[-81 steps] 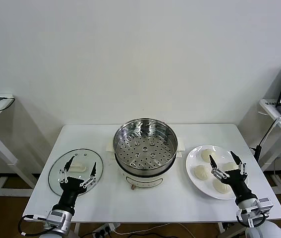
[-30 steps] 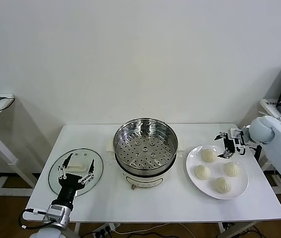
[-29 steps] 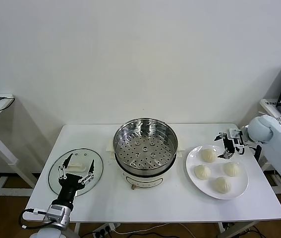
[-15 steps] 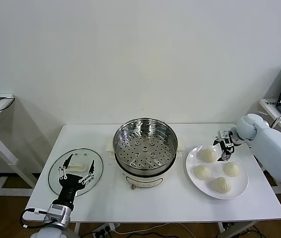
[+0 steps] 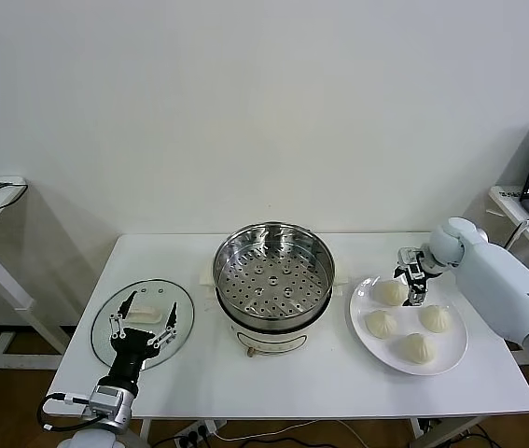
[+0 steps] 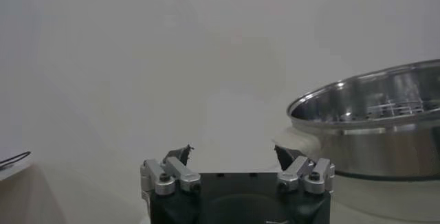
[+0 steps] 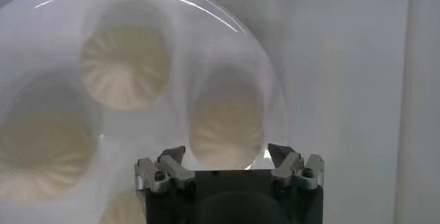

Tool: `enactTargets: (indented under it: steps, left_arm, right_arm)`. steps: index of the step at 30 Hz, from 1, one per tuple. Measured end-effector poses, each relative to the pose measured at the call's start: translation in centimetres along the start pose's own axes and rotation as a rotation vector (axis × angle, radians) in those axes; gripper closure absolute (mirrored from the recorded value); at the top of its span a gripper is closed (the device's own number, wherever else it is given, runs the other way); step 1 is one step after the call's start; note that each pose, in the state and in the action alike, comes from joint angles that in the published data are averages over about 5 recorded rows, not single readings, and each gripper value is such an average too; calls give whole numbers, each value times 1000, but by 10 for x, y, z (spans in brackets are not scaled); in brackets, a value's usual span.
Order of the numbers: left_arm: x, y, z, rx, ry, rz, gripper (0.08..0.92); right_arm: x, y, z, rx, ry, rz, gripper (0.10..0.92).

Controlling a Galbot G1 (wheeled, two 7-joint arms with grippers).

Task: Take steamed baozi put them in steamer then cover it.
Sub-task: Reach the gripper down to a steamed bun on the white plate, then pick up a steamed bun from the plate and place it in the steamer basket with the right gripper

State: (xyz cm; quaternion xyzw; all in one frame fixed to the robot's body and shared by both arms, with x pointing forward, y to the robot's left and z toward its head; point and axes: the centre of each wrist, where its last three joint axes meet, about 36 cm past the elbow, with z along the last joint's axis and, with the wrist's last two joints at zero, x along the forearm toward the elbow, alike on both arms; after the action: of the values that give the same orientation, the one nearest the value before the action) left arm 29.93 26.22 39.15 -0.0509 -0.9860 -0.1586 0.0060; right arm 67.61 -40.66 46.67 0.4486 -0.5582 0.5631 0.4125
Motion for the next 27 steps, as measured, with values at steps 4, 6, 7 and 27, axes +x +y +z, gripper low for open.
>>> enactTargets:
  steps: [4,6,7,27]
  left_arm:
    - [0,0,0,-2,1,1,177]
    - [0,0,0,-3,0,1,177]
    - [0,0,0,-3,0,1,177]
    - [1,-3,0,-3,1,3,177]
  right_arm:
    - [-3,0,-3,3,2,3,200]
    - [-4,0,-4,5,2,2,200]
    - [-5,0,-5,6,2,2,200]
    - [3,0,-8,33,-8,6,352]
